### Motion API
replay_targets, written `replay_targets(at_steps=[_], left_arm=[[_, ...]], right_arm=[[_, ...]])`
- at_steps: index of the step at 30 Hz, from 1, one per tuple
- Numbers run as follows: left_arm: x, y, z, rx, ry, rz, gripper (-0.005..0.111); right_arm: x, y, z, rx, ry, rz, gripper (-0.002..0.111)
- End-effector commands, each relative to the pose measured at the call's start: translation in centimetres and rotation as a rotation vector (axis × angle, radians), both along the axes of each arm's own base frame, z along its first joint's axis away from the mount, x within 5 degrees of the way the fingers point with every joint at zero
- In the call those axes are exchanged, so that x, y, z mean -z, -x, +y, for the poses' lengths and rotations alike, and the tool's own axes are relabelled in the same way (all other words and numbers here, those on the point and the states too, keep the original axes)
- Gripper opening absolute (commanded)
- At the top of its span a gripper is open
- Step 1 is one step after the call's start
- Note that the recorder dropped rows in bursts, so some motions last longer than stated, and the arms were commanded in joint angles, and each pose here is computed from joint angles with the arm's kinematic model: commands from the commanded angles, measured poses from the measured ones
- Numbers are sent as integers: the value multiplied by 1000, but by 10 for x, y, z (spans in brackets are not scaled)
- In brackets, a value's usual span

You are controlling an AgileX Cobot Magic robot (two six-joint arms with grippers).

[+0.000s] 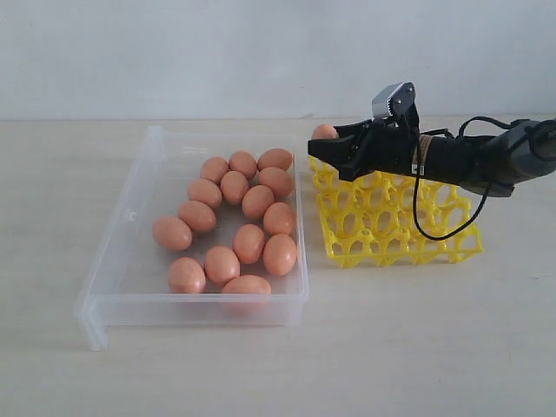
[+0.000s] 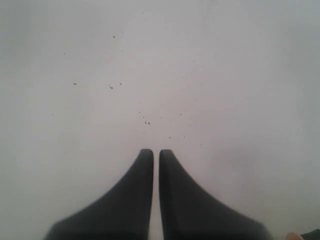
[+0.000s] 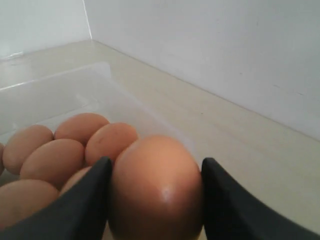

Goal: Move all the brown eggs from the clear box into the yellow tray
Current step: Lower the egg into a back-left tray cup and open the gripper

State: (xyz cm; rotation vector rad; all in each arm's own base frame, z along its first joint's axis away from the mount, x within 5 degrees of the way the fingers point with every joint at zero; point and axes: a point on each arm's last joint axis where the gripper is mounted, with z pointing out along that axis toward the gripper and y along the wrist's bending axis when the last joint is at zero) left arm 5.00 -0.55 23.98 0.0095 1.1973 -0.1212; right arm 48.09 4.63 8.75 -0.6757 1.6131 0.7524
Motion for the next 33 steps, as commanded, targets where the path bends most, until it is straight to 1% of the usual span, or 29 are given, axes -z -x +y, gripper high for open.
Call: replay_targets(at_steps=[1, 4, 6, 11, 15, 17, 18, 19, 20, 22, 24, 28, 30, 32, 33], left_arm=[[2, 0, 0, 6, 11, 7, 4], [2, 0, 0, 6, 11, 7, 4], [2, 0, 0, 6, 11, 7, 4], [2, 0, 0, 6, 11, 7, 4], [2, 0, 0, 6, 11, 5, 4], [2, 0, 0, 6, 11, 5, 4], [2, 0, 0, 6, 11, 5, 4], [2, 0, 0, 6, 11, 5, 4], [2, 0, 0, 6, 11, 5, 4], [2, 0, 0, 6, 11, 5, 4], [2, 0, 0, 6, 11, 5, 4], [2, 0, 0, 6, 11, 5, 4], [2, 0, 0, 6, 11, 5, 4], [2, 0, 0, 6, 11, 5, 4], [2, 0, 0, 6, 11, 5, 4]], right_arm=[[2, -4, -5, 48, 43, 11, 0], [0, -4, -4, 50, 26, -7, 0], [2, -6, -6, 78, 50, 12, 0], [15, -6, -7, 95, 28, 37, 0], [14, -7, -8, 113, 7, 44, 1], [13, -7, -7, 104, -4, 36, 10], [13, -6, -7, 101, -7, 34, 22], [13, -6, -7, 101, -7, 34, 30], [13, -7, -7, 103, -5, 36, 47], [13, -7, -7, 104, -3, 37, 57], [13, -7, -7, 105, -5, 39, 60], [11, -6, -7, 96, -25, 27, 60], [4, -6, -5, 83, -79, -8, 60], [-14, -6, -5, 68, -178, -79, 60], [-22, -6, -5, 67, -199, -101, 60]])
